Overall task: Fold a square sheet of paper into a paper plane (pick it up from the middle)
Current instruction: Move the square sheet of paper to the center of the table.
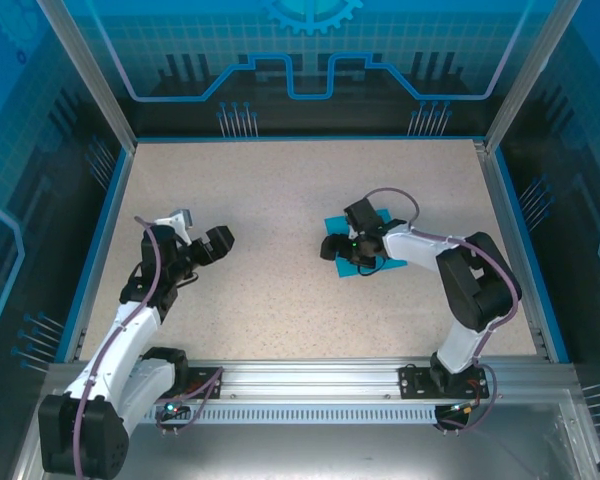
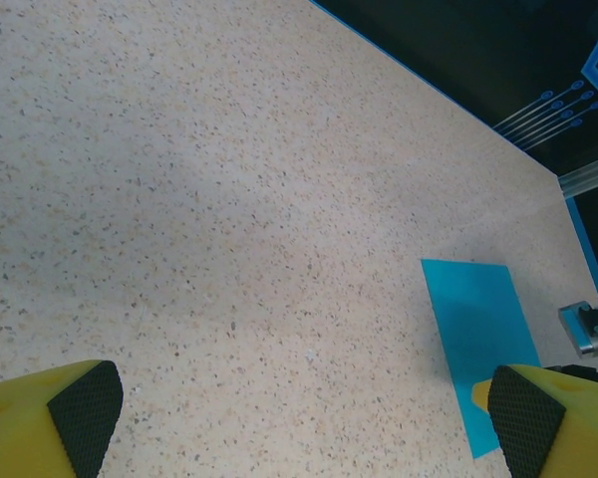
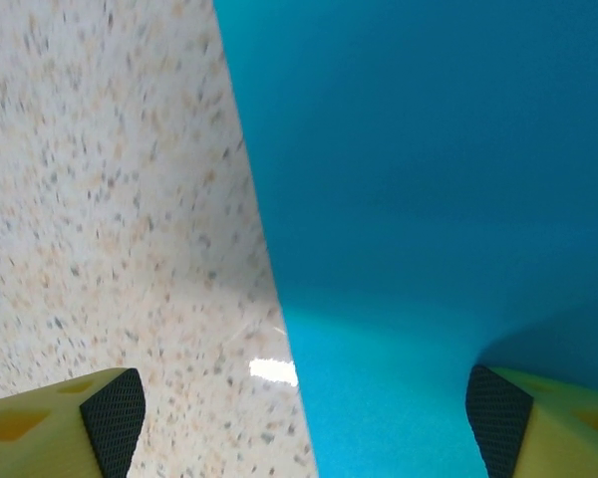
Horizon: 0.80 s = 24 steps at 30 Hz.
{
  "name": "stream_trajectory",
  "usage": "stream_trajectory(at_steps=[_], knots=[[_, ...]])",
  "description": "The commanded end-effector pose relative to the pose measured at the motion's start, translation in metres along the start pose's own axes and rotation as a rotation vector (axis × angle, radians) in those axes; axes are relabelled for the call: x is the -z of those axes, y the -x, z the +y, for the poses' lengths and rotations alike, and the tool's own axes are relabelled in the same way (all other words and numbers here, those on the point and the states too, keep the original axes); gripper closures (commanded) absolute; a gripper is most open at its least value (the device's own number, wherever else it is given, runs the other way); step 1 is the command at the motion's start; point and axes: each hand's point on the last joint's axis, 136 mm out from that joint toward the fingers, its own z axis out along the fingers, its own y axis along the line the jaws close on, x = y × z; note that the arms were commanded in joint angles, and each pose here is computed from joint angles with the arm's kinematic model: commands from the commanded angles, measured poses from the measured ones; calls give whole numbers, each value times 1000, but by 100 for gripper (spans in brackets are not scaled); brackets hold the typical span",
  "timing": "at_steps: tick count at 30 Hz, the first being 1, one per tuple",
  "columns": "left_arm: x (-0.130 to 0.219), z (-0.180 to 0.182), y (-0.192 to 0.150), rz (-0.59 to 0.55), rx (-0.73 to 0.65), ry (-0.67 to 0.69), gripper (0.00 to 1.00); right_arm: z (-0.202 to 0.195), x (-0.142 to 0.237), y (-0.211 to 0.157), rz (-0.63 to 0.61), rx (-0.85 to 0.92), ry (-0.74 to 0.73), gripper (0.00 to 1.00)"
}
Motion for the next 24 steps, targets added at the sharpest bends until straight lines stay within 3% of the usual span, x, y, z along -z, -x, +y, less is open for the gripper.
stream_trajectory(at_steps=[1, 6, 11, 24], knots=[[3, -8, -4, 20, 13, -54, 1, -10, 26, 27, -93, -5, -120, 11], [2, -12, 0, 15, 30, -64, 2, -22, 16, 56, -76, -34, -78, 12], [3, -15, 0, 13, 34, -81, 2, -35, -1, 55, -22, -90, -74, 12], [6, -12, -12, 44, 116, -85, 2, -20, -32, -37, 98, -70, -87, 13]])
